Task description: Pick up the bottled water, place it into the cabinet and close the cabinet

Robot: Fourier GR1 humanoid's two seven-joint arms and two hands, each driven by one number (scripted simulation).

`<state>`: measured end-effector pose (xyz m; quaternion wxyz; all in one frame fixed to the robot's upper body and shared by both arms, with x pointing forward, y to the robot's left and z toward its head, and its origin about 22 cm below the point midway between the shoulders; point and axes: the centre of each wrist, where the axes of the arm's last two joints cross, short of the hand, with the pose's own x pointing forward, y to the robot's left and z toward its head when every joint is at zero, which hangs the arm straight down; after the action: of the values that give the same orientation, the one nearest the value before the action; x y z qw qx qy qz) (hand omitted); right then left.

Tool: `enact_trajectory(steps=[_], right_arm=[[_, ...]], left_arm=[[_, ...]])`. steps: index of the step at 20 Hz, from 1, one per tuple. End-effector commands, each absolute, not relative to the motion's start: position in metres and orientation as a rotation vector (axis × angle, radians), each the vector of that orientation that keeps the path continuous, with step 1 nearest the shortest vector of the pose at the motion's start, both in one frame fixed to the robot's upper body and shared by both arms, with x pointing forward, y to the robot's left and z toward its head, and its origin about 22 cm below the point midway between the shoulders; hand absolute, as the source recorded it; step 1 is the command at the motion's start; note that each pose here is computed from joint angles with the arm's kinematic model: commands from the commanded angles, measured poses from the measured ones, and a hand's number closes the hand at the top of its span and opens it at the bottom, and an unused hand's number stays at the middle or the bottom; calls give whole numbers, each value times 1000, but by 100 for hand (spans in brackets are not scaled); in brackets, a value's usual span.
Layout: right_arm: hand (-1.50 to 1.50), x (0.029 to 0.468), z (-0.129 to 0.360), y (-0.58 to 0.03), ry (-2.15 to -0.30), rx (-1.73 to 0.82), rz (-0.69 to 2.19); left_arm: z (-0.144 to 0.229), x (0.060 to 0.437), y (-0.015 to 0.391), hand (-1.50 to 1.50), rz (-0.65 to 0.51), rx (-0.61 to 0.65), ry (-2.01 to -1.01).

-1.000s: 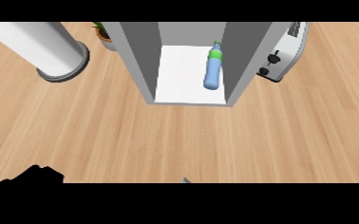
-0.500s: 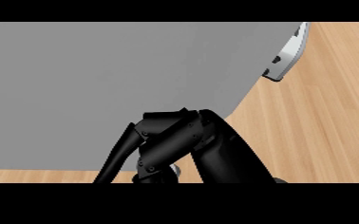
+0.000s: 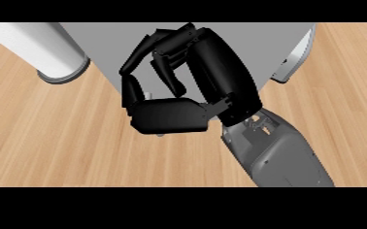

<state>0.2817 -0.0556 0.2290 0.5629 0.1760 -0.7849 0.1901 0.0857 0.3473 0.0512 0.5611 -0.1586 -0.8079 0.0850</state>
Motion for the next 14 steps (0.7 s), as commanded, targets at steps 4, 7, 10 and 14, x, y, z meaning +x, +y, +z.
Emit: enact_trajectory(steps=[4, 7, 10, 14], right_arm=[[150, 347, 206, -55, -1775, 369, 427], [150, 362, 191, -63, -1749, 344, 421], [150, 367, 187, -56, -1756, 294, 407], [150, 377, 183, -72, -1752, 260, 385]], left_arm=[[35, 81, 361, 150, 193, -389, -1888], [43, 88, 348, 150, 187, -397, -1902], [55, 91, 358, 150, 188, -420, -1908], [53, 97, 359, 150, 175, -423, -1897]])
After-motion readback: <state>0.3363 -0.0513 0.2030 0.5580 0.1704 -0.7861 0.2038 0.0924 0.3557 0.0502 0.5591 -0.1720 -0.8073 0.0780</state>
